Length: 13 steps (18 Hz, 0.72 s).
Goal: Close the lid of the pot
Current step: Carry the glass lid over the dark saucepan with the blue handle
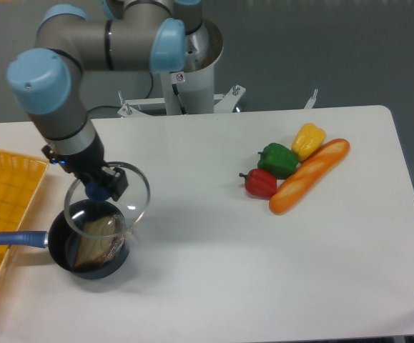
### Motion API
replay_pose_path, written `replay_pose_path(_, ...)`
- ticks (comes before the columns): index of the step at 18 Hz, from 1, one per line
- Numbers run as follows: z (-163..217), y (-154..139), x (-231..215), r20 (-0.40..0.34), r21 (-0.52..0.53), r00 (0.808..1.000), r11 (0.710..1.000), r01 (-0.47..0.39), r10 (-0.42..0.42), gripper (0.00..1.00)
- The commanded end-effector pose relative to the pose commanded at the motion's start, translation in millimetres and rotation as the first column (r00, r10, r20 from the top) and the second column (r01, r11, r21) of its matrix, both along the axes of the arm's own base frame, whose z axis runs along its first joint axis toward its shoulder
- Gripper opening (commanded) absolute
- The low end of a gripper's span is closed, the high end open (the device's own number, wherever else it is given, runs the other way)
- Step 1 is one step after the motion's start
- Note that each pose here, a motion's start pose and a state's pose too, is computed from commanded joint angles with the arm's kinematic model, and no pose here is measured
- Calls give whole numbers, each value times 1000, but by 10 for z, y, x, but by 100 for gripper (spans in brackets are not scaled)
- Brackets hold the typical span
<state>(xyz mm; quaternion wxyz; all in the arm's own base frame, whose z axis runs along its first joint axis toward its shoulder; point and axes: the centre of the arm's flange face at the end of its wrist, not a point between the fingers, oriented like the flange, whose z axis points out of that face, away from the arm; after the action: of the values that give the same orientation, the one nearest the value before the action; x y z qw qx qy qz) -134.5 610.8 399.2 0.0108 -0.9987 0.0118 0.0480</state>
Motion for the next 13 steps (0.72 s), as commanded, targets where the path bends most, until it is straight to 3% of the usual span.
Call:
replay_pose_path(6,-246,105,-5,-40,-51,999,998,-35,33,48)
replay_pose_path(13,-260,218,58,-92,-60,995,997,-54,49,48)
